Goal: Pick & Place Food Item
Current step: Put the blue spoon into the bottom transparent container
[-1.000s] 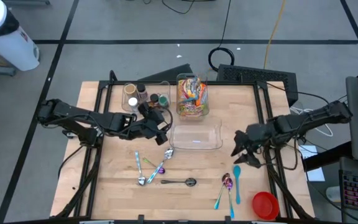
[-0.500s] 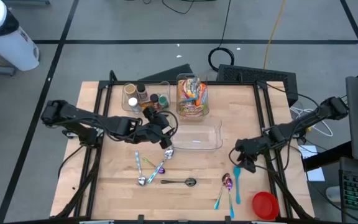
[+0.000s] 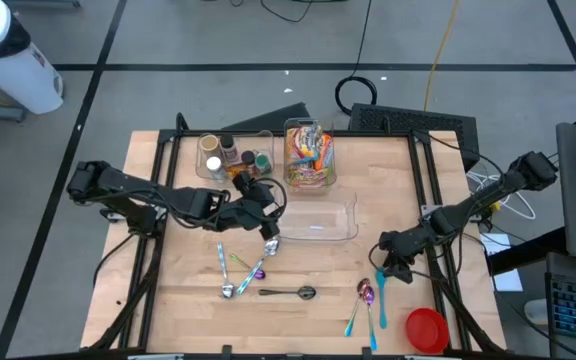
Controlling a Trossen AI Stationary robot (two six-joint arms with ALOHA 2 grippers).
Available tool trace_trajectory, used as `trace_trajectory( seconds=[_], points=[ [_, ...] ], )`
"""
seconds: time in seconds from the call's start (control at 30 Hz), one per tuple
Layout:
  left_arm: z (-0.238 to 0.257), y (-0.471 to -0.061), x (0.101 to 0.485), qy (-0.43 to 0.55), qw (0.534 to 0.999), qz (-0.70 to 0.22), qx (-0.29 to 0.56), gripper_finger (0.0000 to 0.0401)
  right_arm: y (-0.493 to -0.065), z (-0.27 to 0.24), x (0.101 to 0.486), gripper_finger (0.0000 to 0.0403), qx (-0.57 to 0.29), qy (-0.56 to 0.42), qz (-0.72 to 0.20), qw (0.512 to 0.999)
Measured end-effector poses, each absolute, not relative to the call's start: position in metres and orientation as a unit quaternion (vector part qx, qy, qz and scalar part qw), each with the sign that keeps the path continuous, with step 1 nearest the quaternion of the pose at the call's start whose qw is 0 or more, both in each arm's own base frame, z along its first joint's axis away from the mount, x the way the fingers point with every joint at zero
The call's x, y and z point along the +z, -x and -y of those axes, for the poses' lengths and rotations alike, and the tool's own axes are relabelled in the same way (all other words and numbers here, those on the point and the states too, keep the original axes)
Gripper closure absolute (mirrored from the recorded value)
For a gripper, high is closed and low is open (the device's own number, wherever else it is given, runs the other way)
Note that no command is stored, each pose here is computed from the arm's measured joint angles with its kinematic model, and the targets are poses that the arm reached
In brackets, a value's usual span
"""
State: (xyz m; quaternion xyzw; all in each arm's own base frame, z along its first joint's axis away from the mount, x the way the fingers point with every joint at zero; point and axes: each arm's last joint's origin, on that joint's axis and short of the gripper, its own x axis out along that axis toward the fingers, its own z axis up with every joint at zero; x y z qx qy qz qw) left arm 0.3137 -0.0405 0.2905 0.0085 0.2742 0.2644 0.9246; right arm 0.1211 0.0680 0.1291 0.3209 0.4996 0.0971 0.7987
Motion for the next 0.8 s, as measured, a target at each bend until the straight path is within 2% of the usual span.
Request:
trace_trajectory(
  seconds=[0.27,0.37,0.5,0.73,0.8],
  points=[
    [0.0409,-0.3155,0.2928,-0.009,0.929,-0.263,0.261,0.0103,-0.1227,-0.0688,0.1216,0.0233,0.079,-0.320,-0.519,0.789],
    [0.0408,-0.3155,0.2928,-0.011,0.929,-0.263,0.261,0.0103,-0.1235,-0.0687,0.1215,0.0246,0.075,-0.319,-0.513,0.793],
    [0.0408,-0.3155,0.2928,-0.012,0.929,-0.263,0.261,0.0103,-0.1240,-0.0687,0.1216,0.0288,0.075,-0.318,-0.509,0.796],
    [0.0408,-0.3155,0.2928,-0.014,0.929,-0.264,0.260,0.0103,-0.1237,-0.0683,0.1208,0.0386,0.074,-0.312,-0.509,0.799],
    [0.0408,-0.3155,0.2928,-0.014,0.929,-0.264,0.260,0.0103,-0.1242,-0.0684,0.1214,0.0396,0.080,-0.309,-0.507,0.801]
  ],
)
